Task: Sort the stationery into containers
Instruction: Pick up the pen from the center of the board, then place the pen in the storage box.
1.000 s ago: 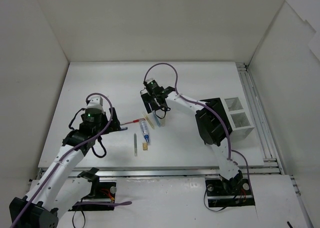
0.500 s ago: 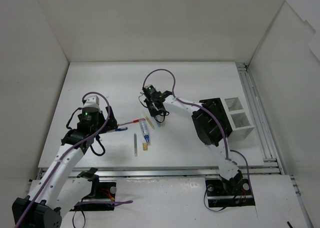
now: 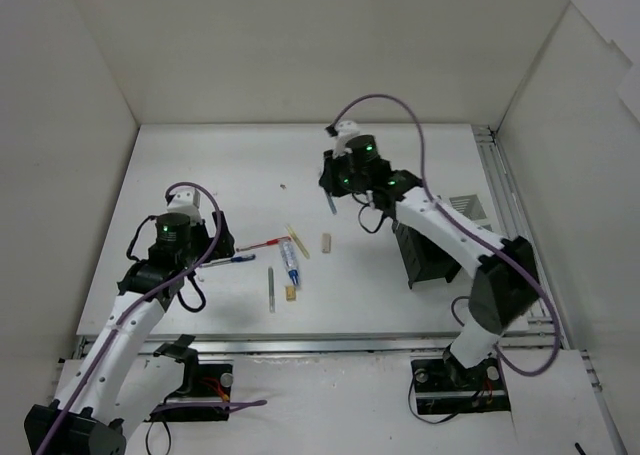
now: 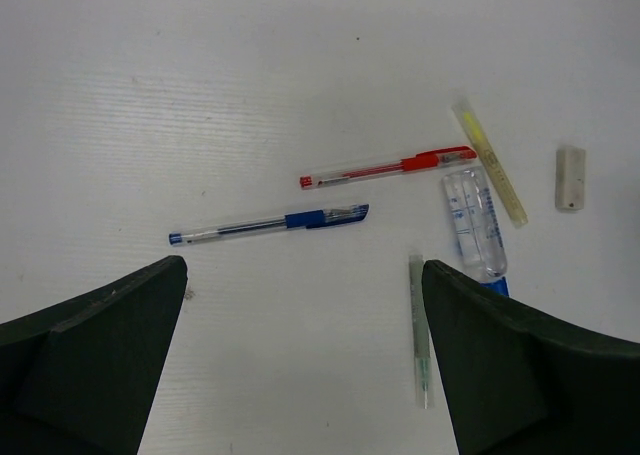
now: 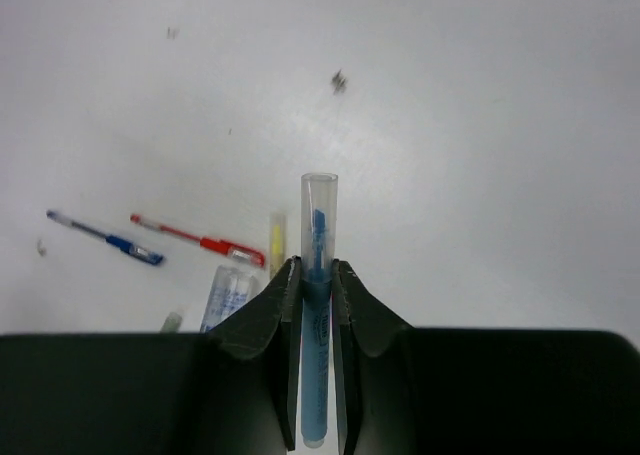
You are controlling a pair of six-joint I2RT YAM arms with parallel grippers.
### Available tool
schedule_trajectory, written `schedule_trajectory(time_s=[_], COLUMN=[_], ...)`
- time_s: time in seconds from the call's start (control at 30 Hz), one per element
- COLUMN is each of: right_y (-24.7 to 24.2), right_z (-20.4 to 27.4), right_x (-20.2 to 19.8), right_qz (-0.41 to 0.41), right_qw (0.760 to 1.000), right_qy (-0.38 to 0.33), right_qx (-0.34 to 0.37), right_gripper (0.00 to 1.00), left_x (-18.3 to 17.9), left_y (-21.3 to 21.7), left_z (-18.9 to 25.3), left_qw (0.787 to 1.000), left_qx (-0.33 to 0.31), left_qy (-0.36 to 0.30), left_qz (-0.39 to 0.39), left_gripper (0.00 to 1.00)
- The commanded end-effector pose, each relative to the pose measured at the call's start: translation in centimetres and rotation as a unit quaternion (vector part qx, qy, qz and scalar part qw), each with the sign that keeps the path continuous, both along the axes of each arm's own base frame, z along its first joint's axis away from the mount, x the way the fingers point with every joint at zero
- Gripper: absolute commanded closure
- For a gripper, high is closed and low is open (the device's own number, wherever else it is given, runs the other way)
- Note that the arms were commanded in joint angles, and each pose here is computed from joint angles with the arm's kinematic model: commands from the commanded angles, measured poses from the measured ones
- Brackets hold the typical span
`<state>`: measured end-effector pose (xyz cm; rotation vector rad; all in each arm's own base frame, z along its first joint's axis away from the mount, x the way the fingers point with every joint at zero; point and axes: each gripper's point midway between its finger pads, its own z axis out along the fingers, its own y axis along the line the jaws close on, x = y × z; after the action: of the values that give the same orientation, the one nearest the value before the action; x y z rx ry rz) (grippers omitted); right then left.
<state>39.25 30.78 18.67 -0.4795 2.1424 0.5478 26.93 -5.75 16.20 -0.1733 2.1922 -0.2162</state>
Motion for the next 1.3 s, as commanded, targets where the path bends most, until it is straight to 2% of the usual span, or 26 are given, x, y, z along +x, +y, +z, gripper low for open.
schedule_trajectory(time_s=[0.0, 0.03, 0.07, 0.13, 0.17, 0.33, 0.47, 0.6, 0.67, 0.8, 0.87, 0.9, 0.97, 1.0, 1.07, 1.1, 1.27], right_y=[-4.9, -8.0, -9.9, -14.4, -16.1, -22.2, -24.0, -24.4, -24.7, -25.6, -26.0, -25.9, -25.5, -25.2, -24.7, -24.6, -22.2], right_z=[8.9, 7.9, 10.0, 9.2, 10.2, 7.8, 5.8, 3.6, 4.0, 4.2, 5.1, 3.9, 4.5, 4.6, 5.6, 6.0, 7.7], right_x=[1.0, 1.6, 1.1, 1.4, 1.3, 1.9, 1.7, 0.9, 0.6, -0.4, -0.7, -1.1, -1.6, -1.9, -2.5, -2.7, -3.4], right_qz=[-0.042, -0.085, -0.103, -0.16, -0.184, -0.249, -0.273, -0.279, -0.28, -0.295, -0.297, -0.293, -0.285, -0.275, -0.262, -0.262, -0.199], right_qw=[0.99, 0.988, 0.983, 0.975, 0.967, 0.941, 0.93, 0.929, 0.927, 0.919, 0.914, 0.919, 0.919, 0.922, 0.922, 0.921, 0.942], right_qy=[-0.117, -0.118, -0.147, -0.155, -0.177, -0.228, -0.245, -0.24, -0.249, -0.261, -0.274, -0.265, -0.27, -0.272, -0.281, -0.283, -0.264], right_qx=[0.063, 0.044, 0.045, 0.02, 0.016, 0.023, 0.03, 0.027, 0.026, 0.022, 0.018, 0.013, 0.025, 0.033, 0.049, 0.051, 0.059], right_gripper=[1.0, 1.0, 1.0, 1.0, 1.0, 1.0, 1.0, 1.0, 1.0, 0.91, 0.91, 0.82, 0.7, 0.6, 0.52, 0.42, 0.26], left_x=[1.8, 1.8, 2.1, 2.2, 2.4, 2.9, 3.2, 3.5, 3.6, 3.8, 4.1, 4.1, 4.1, 4.1, 4.2, 4.2, 3.6], left_y=[-1.2, -1.7, -1.9, -2.4, -2.6, -3.1, -3.4, -3.4, -3.4, -3.8, -3.9, -4.0, -4.1, -4.2, -4.1, -4.0, -4.1], left_z=[3.9, 4.1, 4.4, 4.8, 5.3, 6.0, 5.9, 5.8, 5.5, 5.2, 5.2, 5.1, 5.1, 5.0, 4.8, 4.8, 4.2], left_qw=[0.995, 0.994, 0.993, 0.991, 0.989, 0.986, 0.985, 0.985, 0.985, 0.982, 0.982, 0.982, 0.981, 0.981, 0.981, 0.982, 0.982], left_qx=[-0.005, -0.01, -0.011, -0.015, -0.016, -0.011, -0.008, -0.001, 0.004, 0.011, 0.013, 0.011, 0.012, 0.011, 0.013, 0.012, 0.012], left_qy=[-0.083, -0.09, -0.1, -0.108, -0.117, -0.125, -0.125, -0.119, -0.116, -0.117, -0.117, -0.116, -0.115, -0.115, -0.112, -0.111, -0.102], left_qz=[-0.048, -0.063, -0.068, -0.083, -0.087, -0.107, -0.118, -0.123, -0.126, -0.147, -0.15, -0.152, -0.155, -0.156, -0.155, -0.151, -0.158], left_gripper=[0.0, 0.0, 0.0, 0.0, 0.0, 0.0, 0.0, 0.0, 0.0, 0.0, 0.0, 0.0, 0.0, 0.0, 0.0, 0.0, 0.0])
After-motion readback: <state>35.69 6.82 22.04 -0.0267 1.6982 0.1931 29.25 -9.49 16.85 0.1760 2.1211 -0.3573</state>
